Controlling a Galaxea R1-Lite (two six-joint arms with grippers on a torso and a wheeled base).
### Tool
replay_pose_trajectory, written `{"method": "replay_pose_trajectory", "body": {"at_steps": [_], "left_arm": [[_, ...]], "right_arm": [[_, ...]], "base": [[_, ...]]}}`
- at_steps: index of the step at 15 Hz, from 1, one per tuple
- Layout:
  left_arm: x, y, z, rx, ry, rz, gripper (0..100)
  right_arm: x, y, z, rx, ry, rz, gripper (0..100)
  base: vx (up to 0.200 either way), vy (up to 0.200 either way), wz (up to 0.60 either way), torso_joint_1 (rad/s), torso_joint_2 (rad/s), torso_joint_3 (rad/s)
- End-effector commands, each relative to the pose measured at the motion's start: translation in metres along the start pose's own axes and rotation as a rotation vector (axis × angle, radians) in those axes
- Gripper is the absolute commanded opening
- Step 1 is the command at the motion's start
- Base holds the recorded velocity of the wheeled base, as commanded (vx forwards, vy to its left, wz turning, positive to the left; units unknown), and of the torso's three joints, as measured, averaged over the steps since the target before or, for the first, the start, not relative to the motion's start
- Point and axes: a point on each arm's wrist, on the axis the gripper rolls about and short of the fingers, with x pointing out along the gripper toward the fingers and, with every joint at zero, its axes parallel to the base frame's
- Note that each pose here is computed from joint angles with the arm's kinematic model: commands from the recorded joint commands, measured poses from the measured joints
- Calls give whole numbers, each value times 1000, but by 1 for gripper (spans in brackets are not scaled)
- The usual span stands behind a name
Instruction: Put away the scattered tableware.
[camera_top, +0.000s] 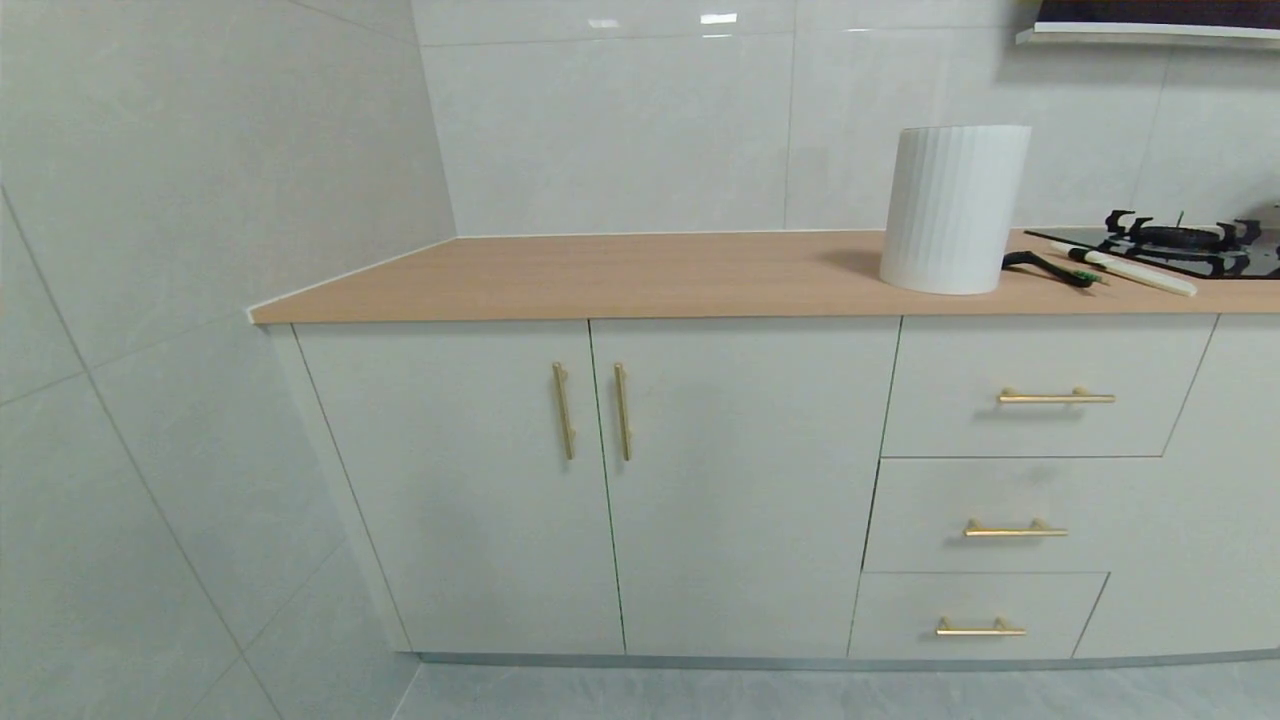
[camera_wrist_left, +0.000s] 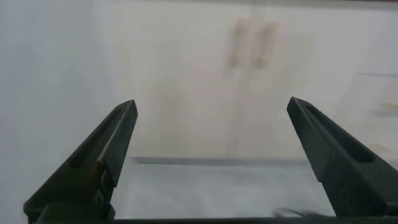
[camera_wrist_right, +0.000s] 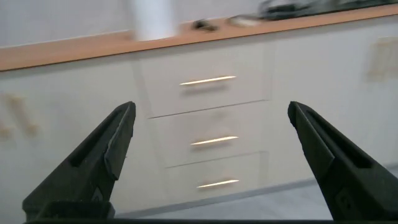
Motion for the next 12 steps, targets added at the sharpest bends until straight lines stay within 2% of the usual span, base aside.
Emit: {"method": "replay_pose_trajectory", "body": {"at_steps": [1, 2, 4, 5, 6, 7, 8, 9, 10, 11, 12], "left_arm": [[-10, 2, -16, -3, -52, 83, 100], [-9, 2, -21, -4, -38, 145, 100], [-8, 0, -23, -5, -41, 188, 100], [-5, 0, -29, -8, -42, 263, 100], [-3, -1, -35, -6, -60, 340, 100], [-7, -3, -47, 26, -114, 369, 100], [-2, -3, -59, 77, -77, 370, 100], [3, -2, -64, 65, -91, 369, 100], [7, -2, -71, 73, -97, 346, 100], [12, -3, -80, 92, -91, 275, 100], [12, -5, -80, 93, -92, 204, 100]], "right_arm": [[-43, -5, -20, -6, -142, -68, 100], [-38, -4, -27, -10, -114, -70, 100], [-35, -5, -33, -10, -96, -112, 100], [-30, -4, -42, -19, -63, -117, 100], [-26, -4, -51, -27, -28, -120, 100], [-20, -3, -64, -38, 15, -121, 100], [-14, -3, -78, -45, 46, -119, 100], [-8, -2, -90, -50, 49, -114, 100], [-3, -1, -102, -55, 47, -90, 100], [2, 1, -117, -82, 56, -19, 100], [2, 3, -116, -91, 49, 37, 100]], "base": [[0, 0, 0, 0, 0, 0], [0, 0, 0, 0, 0, 0], [0, 0, 0, 0, 0, 0], [0, 0, 0, 0, 0, 0], [0, 0, 0, 0, 0, 0], [0, 0, 0, 0, 0, 0], [0, 0, 0, 0, 0, 0], [0, 0, 0, 0, 0, 0], [0, 0, 0, 0, 0, 0], [0, 0, 0, 0, 0, 0], [0, 0, 0, 0, 0, 0]]}}
